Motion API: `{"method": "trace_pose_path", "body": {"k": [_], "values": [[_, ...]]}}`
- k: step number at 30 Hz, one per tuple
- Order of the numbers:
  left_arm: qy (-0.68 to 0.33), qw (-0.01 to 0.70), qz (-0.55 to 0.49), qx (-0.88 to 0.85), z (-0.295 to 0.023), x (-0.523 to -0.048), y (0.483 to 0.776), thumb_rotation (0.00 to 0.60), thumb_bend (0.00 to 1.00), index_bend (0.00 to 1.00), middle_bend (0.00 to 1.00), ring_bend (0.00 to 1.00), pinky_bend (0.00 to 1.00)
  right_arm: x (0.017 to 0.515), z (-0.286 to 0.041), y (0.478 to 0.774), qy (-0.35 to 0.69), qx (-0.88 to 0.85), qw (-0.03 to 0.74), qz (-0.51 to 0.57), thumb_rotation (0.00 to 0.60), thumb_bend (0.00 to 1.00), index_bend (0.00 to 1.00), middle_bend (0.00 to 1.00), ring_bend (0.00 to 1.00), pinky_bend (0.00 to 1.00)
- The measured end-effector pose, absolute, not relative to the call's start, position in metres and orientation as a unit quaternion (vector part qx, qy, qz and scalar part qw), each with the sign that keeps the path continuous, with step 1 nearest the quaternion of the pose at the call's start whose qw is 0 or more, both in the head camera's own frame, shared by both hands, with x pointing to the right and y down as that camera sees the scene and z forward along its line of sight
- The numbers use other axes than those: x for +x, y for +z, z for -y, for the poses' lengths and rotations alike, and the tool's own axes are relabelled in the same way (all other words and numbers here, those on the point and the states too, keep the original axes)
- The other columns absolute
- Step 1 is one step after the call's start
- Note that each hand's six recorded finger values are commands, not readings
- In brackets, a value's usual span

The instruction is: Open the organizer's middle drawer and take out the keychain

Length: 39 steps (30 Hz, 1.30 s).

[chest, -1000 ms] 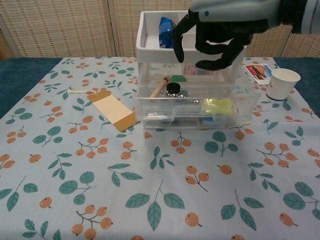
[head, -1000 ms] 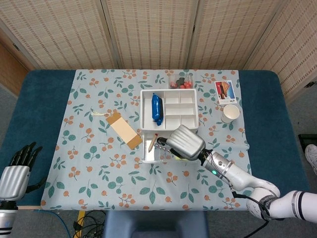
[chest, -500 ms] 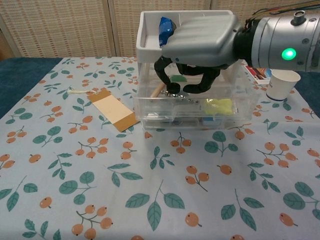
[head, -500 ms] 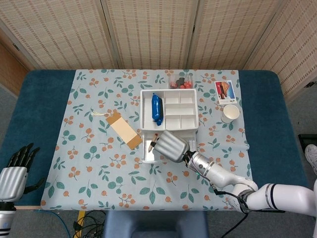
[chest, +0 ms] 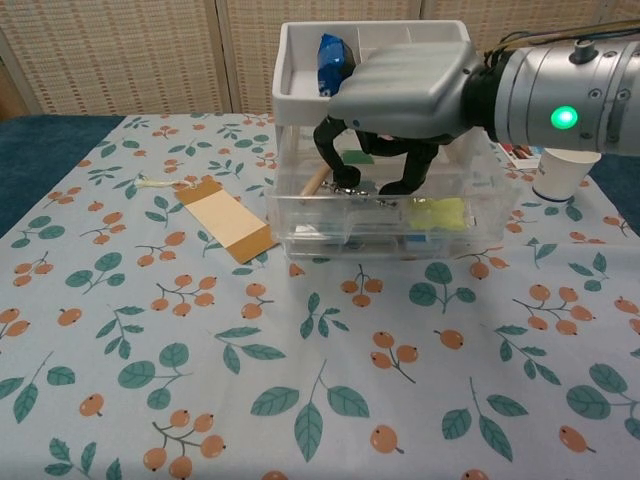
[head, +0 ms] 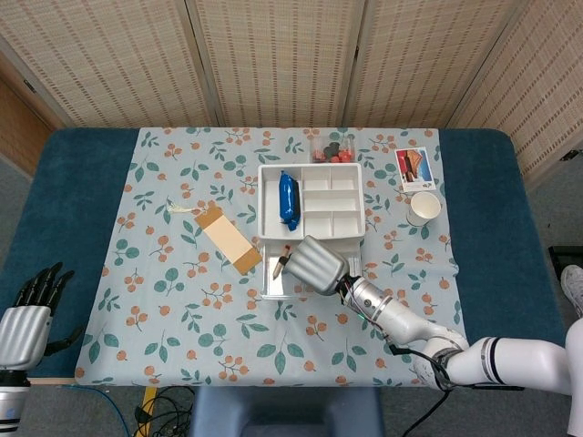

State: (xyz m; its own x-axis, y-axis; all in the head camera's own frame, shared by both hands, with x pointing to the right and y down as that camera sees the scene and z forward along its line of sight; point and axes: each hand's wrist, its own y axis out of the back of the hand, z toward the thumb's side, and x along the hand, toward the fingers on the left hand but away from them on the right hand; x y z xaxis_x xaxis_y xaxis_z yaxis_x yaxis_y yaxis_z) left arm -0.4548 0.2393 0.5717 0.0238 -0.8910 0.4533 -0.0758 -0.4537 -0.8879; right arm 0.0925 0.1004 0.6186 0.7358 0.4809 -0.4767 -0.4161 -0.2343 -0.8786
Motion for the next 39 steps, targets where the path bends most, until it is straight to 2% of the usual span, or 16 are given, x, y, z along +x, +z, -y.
{"method": "trace_pose_path", "body": {"k": [11, 32, 39], "values": [[-0.581, 0.35, -0.385, -0.626, -0.238, -0.453, 0.574, 0.6, 0.21, 0.1, 0.04, 0.02, 0.11, 0.092, -0.096, 0.614, 0.379, -0.72, 0.579, 0.047, 0.6, 0.22, 0.41, 0.94, 1.0, 1.0], [-0.581, 0.353, -0.383, -0.625, -0.232, -0.451, 0.575, 0.6, 0.21, 0.1, 0.04, 0.02, 0.11, 0.087, -0.085, 0.624, 0.424, -0.738, 0.523, 0.041, 0.6, 0.22, 0.45, 0.94, 1.0, 1.0], [-0.583, 0.352, -0.383, -0.625, -0.232, -0.451, 0.576, 0.6, 0.21, 0.1, 0.04, 0.02, 0.11, 0.086, -0.083, 0.627, 0.434, -0.737, 0.516, 0.035, 0.6, 0.26, 0.45, 0.94, 1.0, 1.0]]}}
